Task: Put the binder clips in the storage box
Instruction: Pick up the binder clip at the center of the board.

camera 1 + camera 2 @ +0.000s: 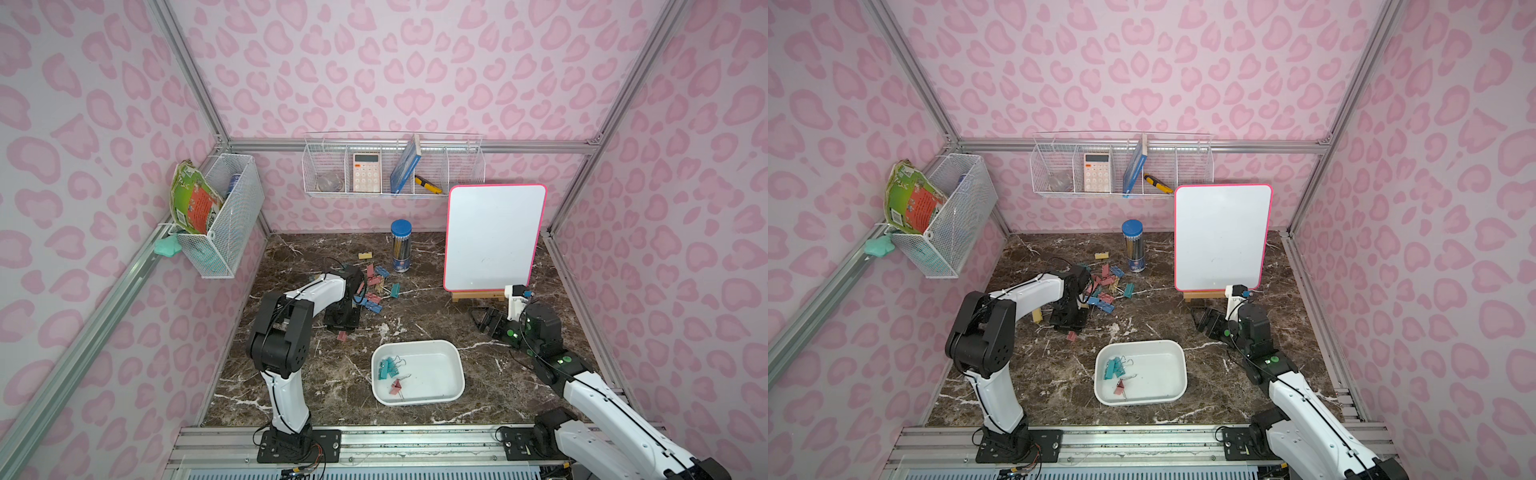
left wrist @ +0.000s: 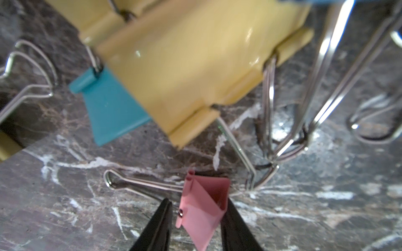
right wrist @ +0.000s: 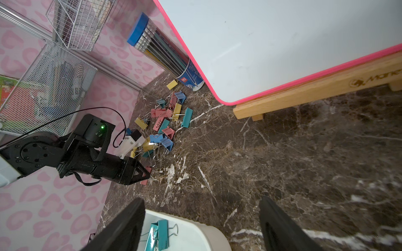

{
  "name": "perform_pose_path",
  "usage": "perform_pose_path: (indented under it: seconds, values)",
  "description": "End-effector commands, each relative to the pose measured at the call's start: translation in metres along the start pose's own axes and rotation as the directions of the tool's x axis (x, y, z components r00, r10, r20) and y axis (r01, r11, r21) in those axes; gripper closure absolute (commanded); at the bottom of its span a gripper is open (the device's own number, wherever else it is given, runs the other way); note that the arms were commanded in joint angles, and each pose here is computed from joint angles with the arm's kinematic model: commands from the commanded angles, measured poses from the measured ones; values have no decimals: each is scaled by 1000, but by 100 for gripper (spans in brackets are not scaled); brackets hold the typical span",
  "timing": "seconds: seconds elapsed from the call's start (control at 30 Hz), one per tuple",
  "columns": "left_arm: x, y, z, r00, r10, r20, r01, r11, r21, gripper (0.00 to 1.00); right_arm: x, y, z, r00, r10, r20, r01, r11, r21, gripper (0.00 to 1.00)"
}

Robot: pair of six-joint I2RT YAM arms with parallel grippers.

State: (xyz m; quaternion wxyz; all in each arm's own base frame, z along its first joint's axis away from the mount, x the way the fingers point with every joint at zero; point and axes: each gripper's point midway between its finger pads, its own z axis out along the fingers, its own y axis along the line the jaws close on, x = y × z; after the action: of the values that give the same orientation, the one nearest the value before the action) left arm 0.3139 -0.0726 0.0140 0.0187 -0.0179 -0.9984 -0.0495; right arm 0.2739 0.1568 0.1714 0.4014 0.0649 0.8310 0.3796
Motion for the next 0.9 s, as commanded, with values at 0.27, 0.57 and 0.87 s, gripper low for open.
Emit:
perform_pose_path:
  seconds: [0.27, 0.57, 0.87]
  values:
    - [-9, -20, 23, 1000, -2, 22, 1, 999, 49, 50, -3, 2, 1, 1000, 1, 11, -1, 1000, -4, 15]
    - [-5, -29, 31, 999, 24, -30, -21, 996, 92, 68, -3, 3, 1, 1000, 5, 8, -5, 1000, -9, 15]
    - [-10, -33, 30, 999, 22, -31, -19, 994, 106, 71, -5, 4, 1, 1000, 6, 13, -6, 1000, -12, 15]
